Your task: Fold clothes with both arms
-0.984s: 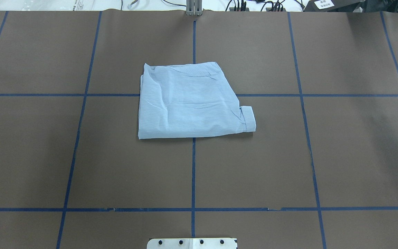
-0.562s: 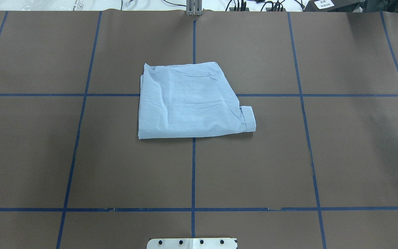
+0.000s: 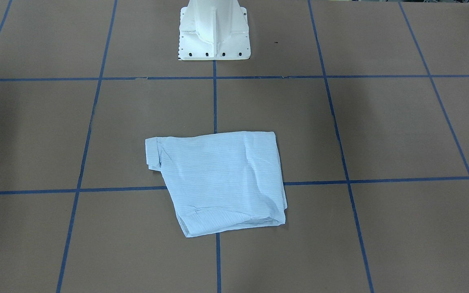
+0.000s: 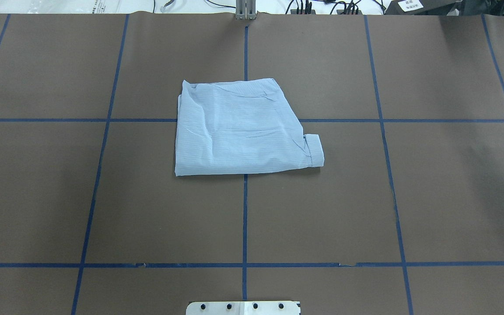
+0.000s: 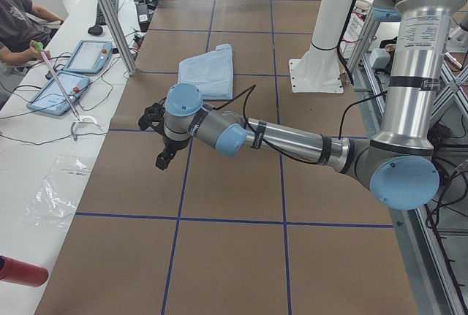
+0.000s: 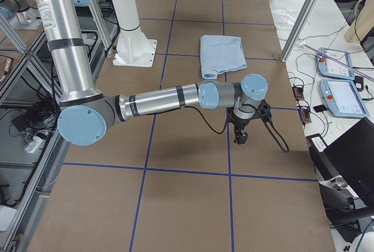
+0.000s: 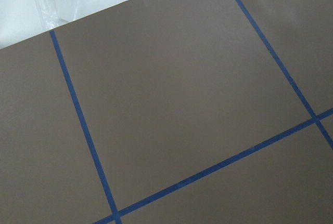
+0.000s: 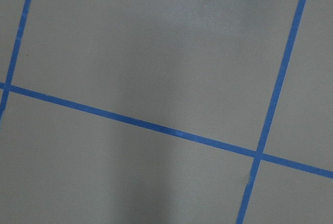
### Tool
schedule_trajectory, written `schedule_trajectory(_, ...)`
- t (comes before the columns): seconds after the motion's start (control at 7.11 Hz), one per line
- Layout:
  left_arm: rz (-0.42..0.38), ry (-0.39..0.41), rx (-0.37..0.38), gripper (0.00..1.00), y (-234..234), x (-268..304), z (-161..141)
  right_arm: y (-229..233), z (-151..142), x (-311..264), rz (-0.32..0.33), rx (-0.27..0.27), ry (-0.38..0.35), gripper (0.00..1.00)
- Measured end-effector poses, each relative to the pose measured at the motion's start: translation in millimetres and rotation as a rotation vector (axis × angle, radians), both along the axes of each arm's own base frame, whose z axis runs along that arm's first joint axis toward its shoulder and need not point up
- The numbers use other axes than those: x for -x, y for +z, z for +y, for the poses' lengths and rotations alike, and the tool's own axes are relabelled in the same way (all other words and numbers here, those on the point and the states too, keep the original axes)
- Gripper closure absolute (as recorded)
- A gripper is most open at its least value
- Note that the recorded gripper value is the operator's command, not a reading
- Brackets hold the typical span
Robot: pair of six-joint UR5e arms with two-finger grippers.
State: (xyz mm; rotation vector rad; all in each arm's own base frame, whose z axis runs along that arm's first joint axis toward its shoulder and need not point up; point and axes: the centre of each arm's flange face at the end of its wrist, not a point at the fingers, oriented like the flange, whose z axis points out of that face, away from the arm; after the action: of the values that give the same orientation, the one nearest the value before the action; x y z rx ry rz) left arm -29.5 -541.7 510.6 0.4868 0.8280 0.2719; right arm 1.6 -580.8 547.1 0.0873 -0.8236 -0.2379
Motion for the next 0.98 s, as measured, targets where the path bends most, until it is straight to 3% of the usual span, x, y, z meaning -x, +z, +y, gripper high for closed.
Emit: schedule_trajectory(0.98,-0.001,-0.001,-0.001,0.00,-0.7,0.0,-0.2,18.0,0.4,1.6,0.002,0.033,-0.005,0.00)
